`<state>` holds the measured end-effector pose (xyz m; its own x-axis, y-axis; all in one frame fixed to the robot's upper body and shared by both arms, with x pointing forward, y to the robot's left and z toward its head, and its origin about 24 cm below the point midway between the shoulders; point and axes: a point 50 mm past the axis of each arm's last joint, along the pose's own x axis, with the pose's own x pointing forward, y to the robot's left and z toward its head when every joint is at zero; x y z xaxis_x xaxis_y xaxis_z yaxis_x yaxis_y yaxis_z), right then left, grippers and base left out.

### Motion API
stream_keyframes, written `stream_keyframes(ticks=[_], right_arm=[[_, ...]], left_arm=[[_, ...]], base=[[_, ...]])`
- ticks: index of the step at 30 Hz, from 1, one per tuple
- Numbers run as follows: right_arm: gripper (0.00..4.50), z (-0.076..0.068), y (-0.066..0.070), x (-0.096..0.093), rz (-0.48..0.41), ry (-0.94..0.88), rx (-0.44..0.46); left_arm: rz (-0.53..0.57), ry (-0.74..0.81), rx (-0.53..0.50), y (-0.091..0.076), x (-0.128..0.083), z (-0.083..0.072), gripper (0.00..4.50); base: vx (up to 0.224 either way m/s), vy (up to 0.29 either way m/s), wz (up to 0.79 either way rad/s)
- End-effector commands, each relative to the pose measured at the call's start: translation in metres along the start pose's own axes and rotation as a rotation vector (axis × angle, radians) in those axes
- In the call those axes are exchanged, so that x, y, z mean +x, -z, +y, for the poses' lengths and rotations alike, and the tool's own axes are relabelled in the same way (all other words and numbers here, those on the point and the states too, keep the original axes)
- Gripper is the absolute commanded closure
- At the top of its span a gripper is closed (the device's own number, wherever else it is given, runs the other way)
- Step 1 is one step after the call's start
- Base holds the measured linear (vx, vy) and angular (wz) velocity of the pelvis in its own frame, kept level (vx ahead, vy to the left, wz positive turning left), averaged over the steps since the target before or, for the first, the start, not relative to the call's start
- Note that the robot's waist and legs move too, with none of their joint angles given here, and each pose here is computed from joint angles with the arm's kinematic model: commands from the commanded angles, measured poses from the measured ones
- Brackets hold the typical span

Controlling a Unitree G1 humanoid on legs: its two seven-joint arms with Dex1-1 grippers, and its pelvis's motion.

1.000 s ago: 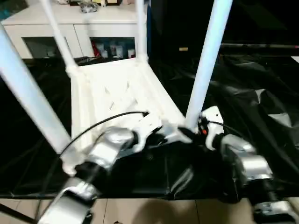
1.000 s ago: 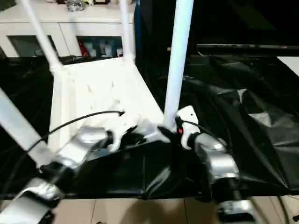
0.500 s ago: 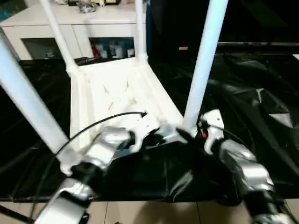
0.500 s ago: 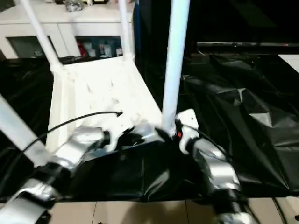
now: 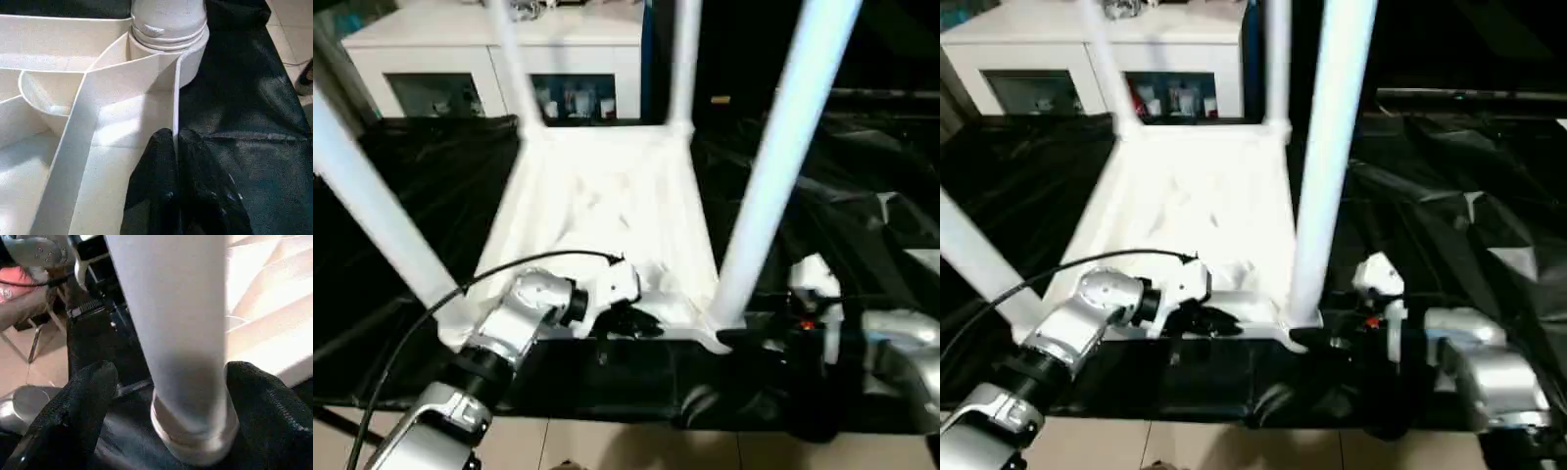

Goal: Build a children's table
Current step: Rotate leg to tighten

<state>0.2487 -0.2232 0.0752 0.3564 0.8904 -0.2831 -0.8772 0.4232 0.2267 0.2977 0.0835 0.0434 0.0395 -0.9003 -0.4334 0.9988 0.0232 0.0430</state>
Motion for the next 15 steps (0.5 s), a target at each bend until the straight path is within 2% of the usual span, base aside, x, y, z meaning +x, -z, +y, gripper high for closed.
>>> stream_keyframes(ticks=[1,4,8,13,15], right_arm=[[0.59,0.001,-0.007,-0.007,-0.029,0.006,-0.002],[0.59,0.000,-0.009,-0.013,-0.049,0.062,-0.009],[0.59,0.007,-0.007,-0.022,-0.067,0.094,0.013],[0.59,0.014,-0.006,-0.028,-0.076,0.104,0.028],[0.59,0.016,-0.006,-0.033,-0.098,0.145,0.037]], left_arm=[[-0.148,-0.080,0.025,-0.016,-0.006,0.007,4.05],[-0.198,-0.146,0.021,-0.021,-0.017,0.011,3.82],[-0.306,-0.281,-0.018,-0.027,-0.037,0.011,3.43],[-0.347,-0.385,-0.037,-0.025,-0.051,0.006,3.09],[-0.335,-0.586,-0.071,-0.019,-0.063,0.007,3.00]], base=[[0.000,0.000,0.00],[0.000,0.000,0.00],[0.000,0.000,0.00],[0.000,0.000,0.00],[0.000,0.000,0.00]])
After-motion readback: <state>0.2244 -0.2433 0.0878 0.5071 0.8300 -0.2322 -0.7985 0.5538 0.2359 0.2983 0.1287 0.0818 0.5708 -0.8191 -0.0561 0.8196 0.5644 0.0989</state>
